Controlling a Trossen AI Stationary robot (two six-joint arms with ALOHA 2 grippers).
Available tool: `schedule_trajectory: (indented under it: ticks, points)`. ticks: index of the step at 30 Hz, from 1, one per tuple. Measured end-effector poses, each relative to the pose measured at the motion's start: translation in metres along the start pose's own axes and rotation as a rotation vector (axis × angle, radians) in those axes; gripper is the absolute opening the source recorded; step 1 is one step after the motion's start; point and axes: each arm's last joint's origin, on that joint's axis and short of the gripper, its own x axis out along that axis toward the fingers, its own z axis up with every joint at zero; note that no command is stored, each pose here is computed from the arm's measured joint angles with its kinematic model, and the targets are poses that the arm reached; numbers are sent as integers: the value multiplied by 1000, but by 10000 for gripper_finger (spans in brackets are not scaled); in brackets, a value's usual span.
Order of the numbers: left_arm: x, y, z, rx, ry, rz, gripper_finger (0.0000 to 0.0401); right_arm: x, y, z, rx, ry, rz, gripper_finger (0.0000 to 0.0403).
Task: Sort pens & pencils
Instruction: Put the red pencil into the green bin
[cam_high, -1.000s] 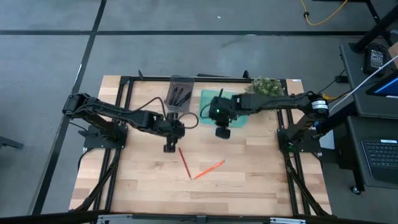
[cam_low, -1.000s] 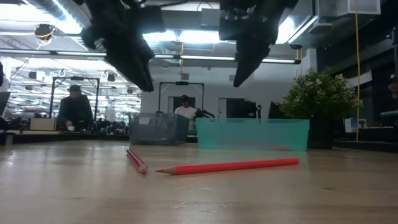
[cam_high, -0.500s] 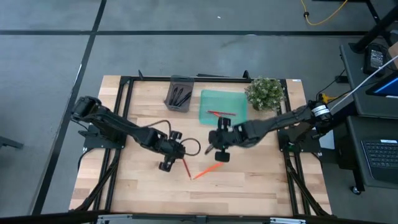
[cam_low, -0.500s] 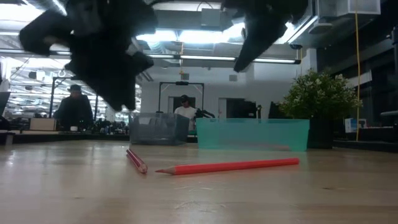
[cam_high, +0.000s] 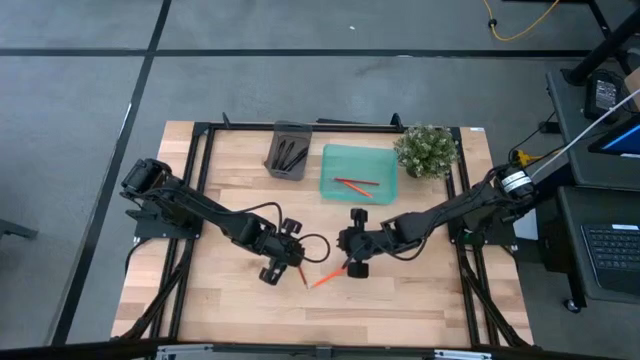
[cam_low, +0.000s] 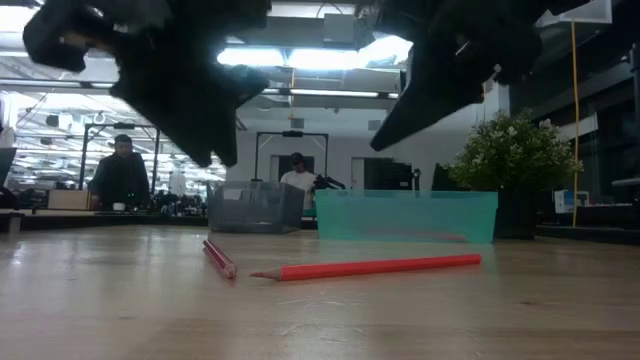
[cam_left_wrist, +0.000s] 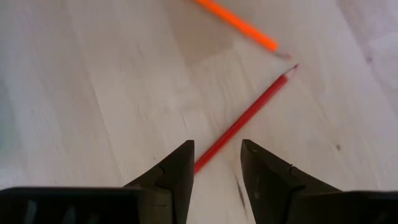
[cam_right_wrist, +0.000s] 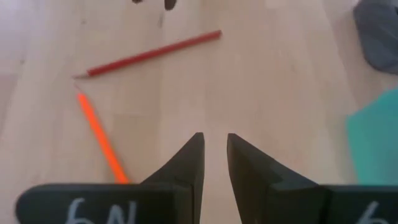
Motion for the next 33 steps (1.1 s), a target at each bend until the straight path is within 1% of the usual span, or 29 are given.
schedule_trajectory:
  ticks: [3,5,7,10,14,17,19,25,29,33]
  points:
    - [3,0,8,37,3,1,124,-1,8,-5,12,-19,24,72]
    - [13,-2,5,69,69,-2,124,-3,14,-5,24,-38,41,72]
    - [25,-3,9,110,102,-7,124,-5,19,-5,35,-44,54,72]
    - [40,-5,11,138,214,-12,124,-8,28,-5,31,-69,69,72]
    - [49,-4,17,164,329,33,124,-13,37,-7,30,-90,74,72]
    - [50,-3,20,169,355,36,124,-15,42,-7,36,-99,82,71]
    - [50,-3,24,164,333,38,124,-17,46,-9,46,-100,89,71]
    - [51,-3,23,166,339,35,124,-20,54,-10,40,-115,111,71]
    - [50,-4,23,216,343,23,124,-22,57,-11,32,-126,90,71]
    - [51,-4,23,251,334,-58,124,-23,58,-12,28,-129,87,71]
